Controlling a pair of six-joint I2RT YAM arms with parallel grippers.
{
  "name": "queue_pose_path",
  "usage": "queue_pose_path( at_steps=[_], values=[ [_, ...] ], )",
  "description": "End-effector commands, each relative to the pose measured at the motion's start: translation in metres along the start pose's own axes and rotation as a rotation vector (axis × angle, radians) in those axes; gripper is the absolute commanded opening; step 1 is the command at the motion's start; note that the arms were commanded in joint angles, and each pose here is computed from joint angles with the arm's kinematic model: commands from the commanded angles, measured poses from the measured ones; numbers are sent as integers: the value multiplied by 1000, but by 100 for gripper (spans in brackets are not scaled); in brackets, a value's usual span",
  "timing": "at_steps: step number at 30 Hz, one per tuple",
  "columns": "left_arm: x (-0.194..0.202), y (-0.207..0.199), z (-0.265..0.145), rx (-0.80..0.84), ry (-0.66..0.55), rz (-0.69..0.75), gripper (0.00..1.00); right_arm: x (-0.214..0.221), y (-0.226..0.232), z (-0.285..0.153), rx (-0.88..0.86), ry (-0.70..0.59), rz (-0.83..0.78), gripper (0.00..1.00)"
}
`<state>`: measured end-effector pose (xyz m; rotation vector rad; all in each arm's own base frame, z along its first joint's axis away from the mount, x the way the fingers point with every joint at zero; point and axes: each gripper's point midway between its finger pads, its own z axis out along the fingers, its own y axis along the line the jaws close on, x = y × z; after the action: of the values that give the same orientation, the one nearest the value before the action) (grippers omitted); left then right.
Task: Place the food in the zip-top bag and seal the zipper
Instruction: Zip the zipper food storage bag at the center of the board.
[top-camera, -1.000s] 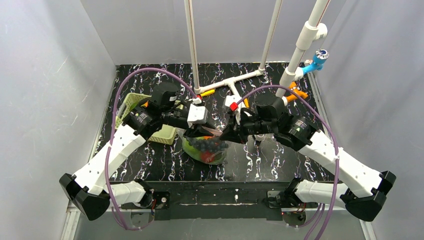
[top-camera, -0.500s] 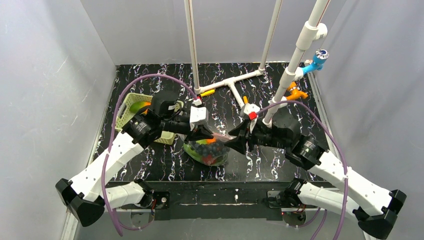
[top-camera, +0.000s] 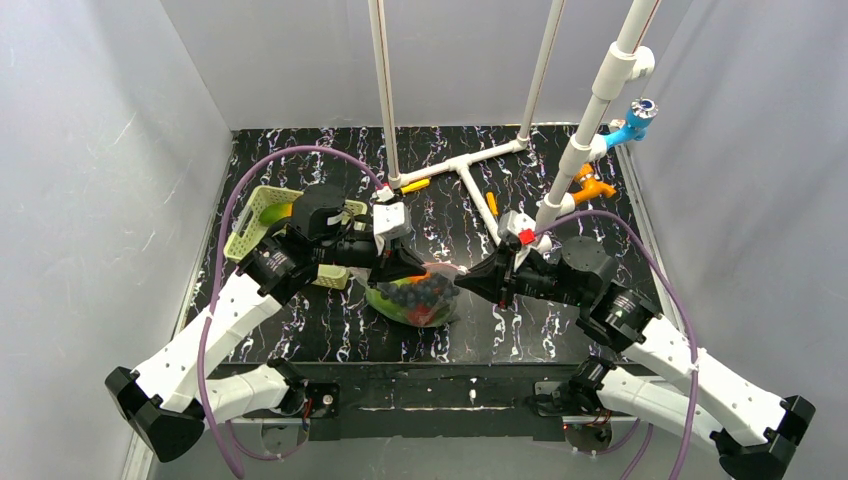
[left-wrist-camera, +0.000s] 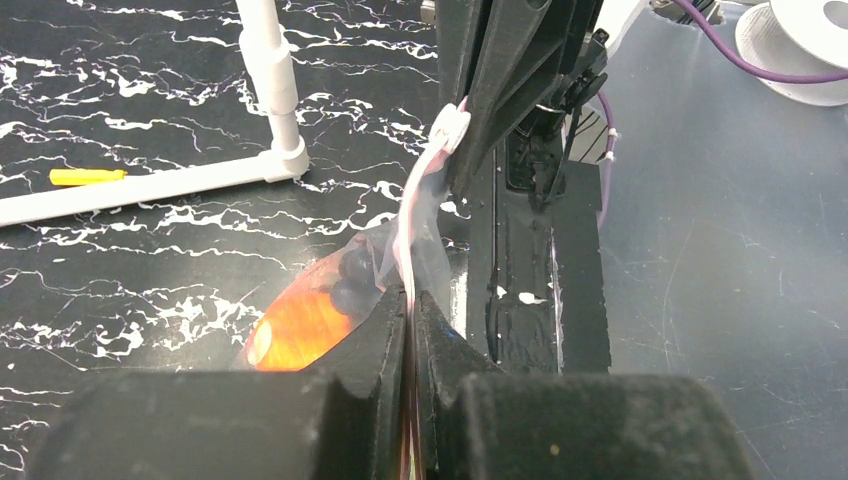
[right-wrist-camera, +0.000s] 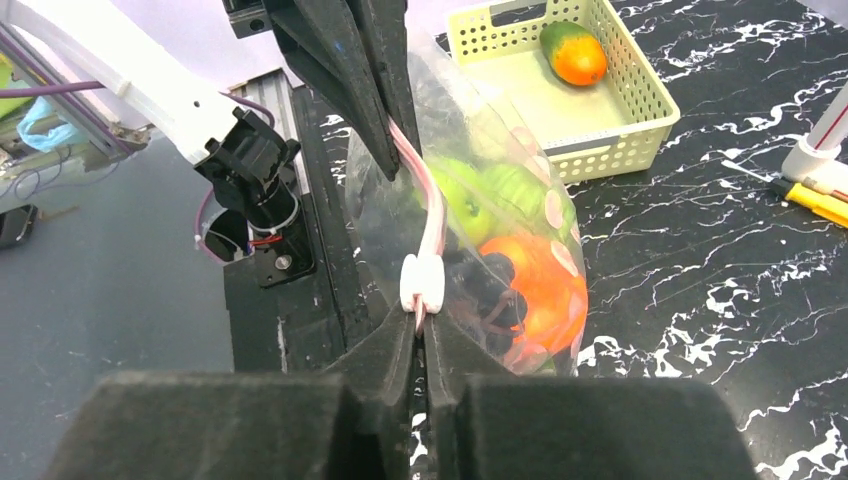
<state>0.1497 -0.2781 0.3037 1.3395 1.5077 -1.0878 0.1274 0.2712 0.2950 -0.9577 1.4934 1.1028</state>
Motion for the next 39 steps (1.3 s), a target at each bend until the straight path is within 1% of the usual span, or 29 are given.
queue_pose_path(
  at_steps=[1,4,5,8,9,11,12,14,15,17,22,25,26,27,30,33,37,39],
  values=[
    [-15,-10,-3,31,-60,15,0,-28,9,7,-64,-86,-20,8],
    [-14,-13,-3,43,-59,8,0,-28,7,9,-60,-89,-20,7],
    [-12,-13,-4,41,-57,7,0,-27,7,9,-59,-85,-19,1],
    [-15,-14,-5,35,-64,-4,0,-30,8,6,-57,-98,-20,1],
    [-19,-16,-5,49,-74,-27,2,-31,8,5,-55,-104,-18,1],
    [-31,-26,-1,128,-90,-68,19,-33,6,3,-34,-108,-2,1],
    [-36,-30,3,155,-90,-82,26,-33,5,2,-28,-107,1,1],
    [-44,-35,12,161,-82,-47,33,-31,7,1,-33,-88,2,1],
    [-46,-44,18,179,-79,-4,37,-32,7,1,-38,-81,-1,1],
    [-50,-45,27,186,-78,72,43,-26,8,1,-44,-46,2,1],
    [-57,-38,43,217,-55,103,47,-30,10,2,-58,-46,-2,1],
    [-58,-32,47,197,-50,117,50,-31,11,2,-60,-43,0,1],
    [-58,-31,46,191,-51,123,52,-32,11,2,-59,-43,-1,1],
    [-59,-30,45,179,-53,129,58,-32,10,1,-54,-42,-2,1],
    [-64,-27,34,116,-61,137,57,-35,4,-1,-11,-55,-5,1],
    [-62,-30,17,60,-55,147,58,-43,-8,-6,75,-84,4,1],
    [-41,-36,-2,10,-14,139,59,-60,-9,-17,117,-134,0,1],
    [-35,-32,-10,-48,6,138,60,-66,-6,-21,116,-138,-3,1]
  ],
)
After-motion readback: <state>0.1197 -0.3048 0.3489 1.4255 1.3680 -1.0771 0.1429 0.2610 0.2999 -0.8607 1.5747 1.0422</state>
